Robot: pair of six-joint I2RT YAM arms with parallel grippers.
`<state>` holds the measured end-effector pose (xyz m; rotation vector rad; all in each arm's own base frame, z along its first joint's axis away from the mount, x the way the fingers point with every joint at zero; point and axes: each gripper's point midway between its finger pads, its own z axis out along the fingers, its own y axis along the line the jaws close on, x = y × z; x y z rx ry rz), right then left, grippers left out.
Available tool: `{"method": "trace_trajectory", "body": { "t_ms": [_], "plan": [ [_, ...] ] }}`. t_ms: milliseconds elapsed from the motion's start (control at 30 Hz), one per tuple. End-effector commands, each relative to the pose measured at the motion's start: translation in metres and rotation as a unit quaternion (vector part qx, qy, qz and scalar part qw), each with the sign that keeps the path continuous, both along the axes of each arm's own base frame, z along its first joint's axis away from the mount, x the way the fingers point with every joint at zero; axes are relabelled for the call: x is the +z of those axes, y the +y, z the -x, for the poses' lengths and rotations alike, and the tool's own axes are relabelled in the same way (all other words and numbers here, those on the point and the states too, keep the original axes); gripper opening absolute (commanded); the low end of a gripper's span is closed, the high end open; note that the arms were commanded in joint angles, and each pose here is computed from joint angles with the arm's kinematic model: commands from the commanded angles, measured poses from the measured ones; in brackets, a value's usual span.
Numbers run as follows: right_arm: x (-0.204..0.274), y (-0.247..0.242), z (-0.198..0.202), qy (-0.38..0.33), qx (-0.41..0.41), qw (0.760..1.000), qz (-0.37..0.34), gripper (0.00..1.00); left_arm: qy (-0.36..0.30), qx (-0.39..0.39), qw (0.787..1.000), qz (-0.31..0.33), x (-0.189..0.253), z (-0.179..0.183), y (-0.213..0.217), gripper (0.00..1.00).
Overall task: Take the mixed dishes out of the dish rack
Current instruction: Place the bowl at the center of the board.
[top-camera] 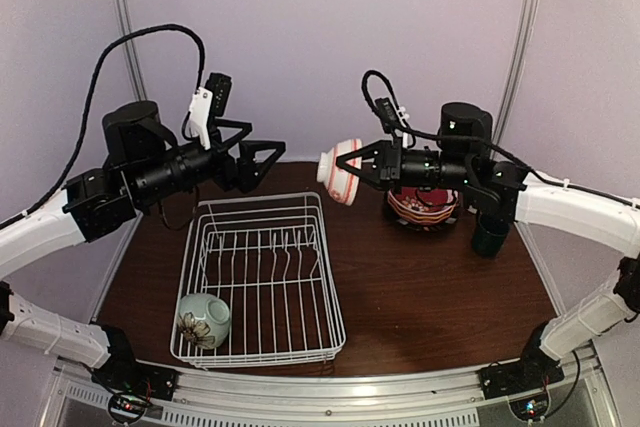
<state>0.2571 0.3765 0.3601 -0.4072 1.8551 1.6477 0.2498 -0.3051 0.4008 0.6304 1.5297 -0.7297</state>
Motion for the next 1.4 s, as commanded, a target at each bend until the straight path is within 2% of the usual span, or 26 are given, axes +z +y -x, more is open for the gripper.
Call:
{"method": "trace_trajectory", "body": {
  "t_ms": [0, 133, 333, 733, 967, 1100, 1367],
  "plan": [
    [-0.057, -0.049, -0.002, -0.057, -0.048, 0.969, 0.237, 0.0, 0.01, 0.02, 1.0, -0.01, -0.006, -0.005, 0.005, 0.97],
    [-0.092, -0.091, -0.006, -0.06, -0.083, 0.921, 0.375, 0.0, 0.016, 0.02, 0.999, -0.022, -0.014, -0.005, 0.005, 0.97],
    [-0.119, -0.139, -0.015, -0.068, -0.12, 0.851, 0.507, 0.0, 0.034, 0.018, 0.998, -0.046, -0.028, -0.008, 0.0, 0.97],
    [-0.179, -0.168, -0.034, -0.056, -0.111, 0.75, 0.649, 0.0, 0.059, 0.035, 0.995, -0.077, -0.052, -0.015, 0.002, 0.97],
    [-0.222, -0.188, -0.047, -0.041, -0.101, 0.668, 0.736, 0.0, 0.087, 0.056, 0.99, -0.093, -0.068, -0.02, 0.006, 0.97],
    [-0.243, -0.188, -0.05, -0.036, -0.088, 0.652, 0.752, 0.01, 0.097, 0.067, 0.988, -0.098, -0.076, -0.021, 0.012, 0.98],
    [-0.28, -0.184, -0.053, -0.022, -0.069, 0.651, 0.755, 0.04, 0.106, 0.069, 0.987, -0.099, -0.08, -0.018, 0.017, 0.97]
  ]
}}
